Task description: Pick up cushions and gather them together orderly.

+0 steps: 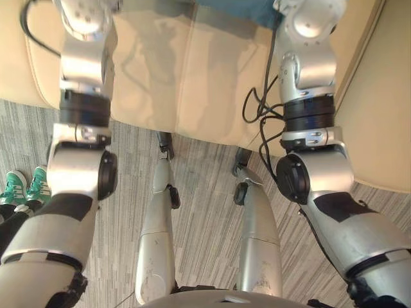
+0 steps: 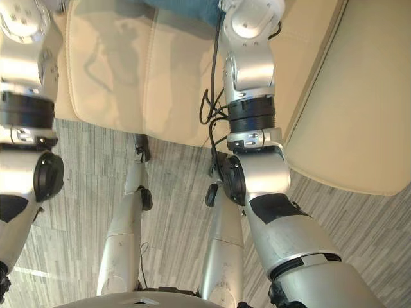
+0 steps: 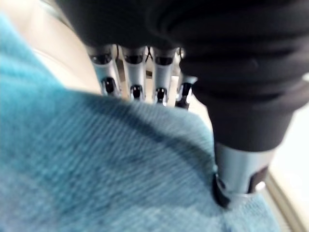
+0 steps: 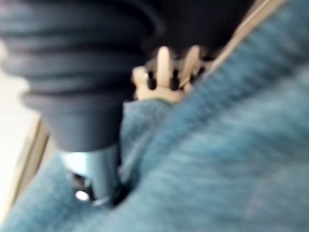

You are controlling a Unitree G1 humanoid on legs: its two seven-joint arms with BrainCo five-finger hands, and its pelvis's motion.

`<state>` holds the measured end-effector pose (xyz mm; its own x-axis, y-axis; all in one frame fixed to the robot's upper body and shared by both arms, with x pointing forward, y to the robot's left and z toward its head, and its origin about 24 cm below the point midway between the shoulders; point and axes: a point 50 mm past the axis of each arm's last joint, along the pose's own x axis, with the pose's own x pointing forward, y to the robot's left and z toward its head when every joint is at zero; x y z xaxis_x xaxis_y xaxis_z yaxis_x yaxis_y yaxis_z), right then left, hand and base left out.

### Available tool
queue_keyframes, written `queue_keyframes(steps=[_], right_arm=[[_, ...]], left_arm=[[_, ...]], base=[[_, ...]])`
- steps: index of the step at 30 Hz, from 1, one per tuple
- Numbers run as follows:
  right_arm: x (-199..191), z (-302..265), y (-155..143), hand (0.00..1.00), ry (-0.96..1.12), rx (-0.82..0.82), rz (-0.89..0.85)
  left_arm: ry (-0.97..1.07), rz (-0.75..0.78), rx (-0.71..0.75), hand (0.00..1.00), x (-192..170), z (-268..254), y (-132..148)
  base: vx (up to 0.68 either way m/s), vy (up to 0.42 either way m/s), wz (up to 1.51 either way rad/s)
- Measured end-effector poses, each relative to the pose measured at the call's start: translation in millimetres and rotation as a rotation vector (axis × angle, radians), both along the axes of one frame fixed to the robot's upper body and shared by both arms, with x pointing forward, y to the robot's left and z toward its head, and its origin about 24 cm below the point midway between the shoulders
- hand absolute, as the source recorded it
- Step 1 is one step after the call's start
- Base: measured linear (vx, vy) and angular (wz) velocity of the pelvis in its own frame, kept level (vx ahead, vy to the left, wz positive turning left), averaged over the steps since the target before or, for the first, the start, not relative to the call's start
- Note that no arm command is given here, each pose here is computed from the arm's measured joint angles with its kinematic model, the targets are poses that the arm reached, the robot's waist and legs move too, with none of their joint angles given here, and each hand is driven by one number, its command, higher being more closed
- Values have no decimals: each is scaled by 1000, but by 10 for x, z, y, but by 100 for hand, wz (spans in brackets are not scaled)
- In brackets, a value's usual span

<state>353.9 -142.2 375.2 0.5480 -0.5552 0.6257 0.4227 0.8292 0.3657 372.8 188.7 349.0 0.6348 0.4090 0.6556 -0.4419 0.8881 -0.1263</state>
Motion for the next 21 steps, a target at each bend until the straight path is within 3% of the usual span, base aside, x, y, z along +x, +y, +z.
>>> queue_keyframes(steps=[5,11,21], right_arm=[[-117,-197,-50,0,-36,-13,-20],[-131,-454,-143,0,2,-55,-48],[-436,-1134,-631,0,118,-295,-105]], left_arm=[[135,18,-73,0,61,-553,254],[201,31,-65,0,24,-882,352],[291,118,-133,0,-422,-1672,784]], base=[[-10,-120,-10],[-49,-126,-16],[-6,-107,5]])
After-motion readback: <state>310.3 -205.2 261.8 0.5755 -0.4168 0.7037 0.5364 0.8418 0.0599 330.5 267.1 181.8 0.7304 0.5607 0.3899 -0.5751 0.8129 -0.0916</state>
